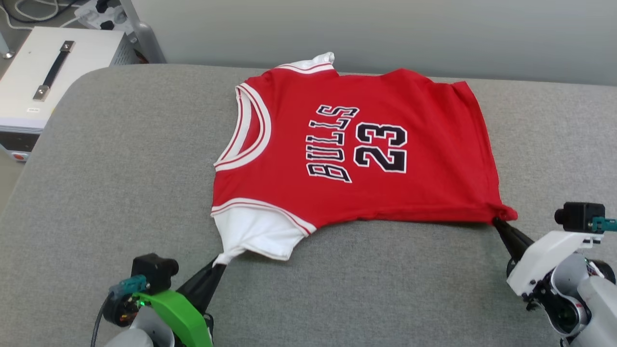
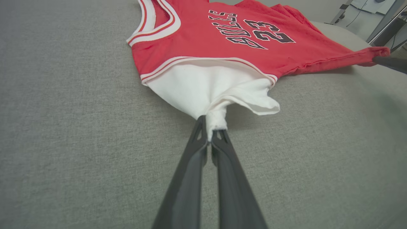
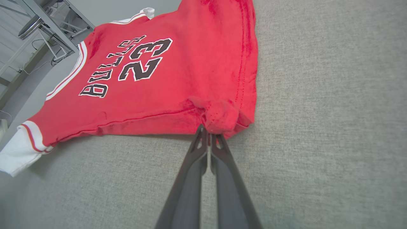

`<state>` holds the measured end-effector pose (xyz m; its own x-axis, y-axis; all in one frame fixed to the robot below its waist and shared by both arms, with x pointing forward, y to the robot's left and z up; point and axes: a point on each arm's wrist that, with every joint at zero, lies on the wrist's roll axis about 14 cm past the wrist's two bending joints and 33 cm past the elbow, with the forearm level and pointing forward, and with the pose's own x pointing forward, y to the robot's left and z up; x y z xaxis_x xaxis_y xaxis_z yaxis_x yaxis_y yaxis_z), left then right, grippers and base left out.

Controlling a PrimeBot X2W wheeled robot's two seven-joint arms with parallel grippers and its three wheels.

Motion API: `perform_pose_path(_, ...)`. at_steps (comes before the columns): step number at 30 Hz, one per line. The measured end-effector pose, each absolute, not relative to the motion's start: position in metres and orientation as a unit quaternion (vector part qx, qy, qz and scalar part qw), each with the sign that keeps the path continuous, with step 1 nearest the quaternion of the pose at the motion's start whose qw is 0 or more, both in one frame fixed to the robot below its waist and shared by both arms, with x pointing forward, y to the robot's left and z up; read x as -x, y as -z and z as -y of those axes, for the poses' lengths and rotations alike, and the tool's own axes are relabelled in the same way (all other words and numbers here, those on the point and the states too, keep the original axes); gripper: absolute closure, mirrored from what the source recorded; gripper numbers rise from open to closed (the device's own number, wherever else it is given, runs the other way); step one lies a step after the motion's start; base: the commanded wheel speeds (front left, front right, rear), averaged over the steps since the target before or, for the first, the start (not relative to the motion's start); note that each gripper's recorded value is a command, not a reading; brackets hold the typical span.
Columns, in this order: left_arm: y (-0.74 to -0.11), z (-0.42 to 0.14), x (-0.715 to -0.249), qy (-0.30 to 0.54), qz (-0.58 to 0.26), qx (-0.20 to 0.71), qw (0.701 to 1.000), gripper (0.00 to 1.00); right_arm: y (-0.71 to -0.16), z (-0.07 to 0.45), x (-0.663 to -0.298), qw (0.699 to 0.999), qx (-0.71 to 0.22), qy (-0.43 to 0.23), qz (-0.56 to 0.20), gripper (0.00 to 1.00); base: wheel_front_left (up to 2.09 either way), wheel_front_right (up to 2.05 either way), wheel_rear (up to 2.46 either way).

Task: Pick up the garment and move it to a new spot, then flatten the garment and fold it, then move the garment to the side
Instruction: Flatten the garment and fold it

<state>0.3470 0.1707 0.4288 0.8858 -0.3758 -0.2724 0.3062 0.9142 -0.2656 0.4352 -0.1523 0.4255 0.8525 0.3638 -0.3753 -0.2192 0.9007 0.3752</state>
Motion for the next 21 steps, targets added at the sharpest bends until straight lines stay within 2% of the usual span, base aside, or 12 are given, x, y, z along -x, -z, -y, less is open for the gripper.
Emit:
perform_pose_path(17,-0.423,-0.162,-0.254,0.218,-0.254,0.148,0.931,1.0,-0.4,0.176,-0.334,0.91,-0.169,-0.166,-0.341,1.0,0.0,0.0,0.0)
perform_pose_path(21,-0.424,-0.159,-0.238,0.228,-0.272,0.155,0.922,1.0,-0.4,0.179,-0.32,0.904,-0.178,-0.164,-0.351,1.0,0.0,0.0,0.0)
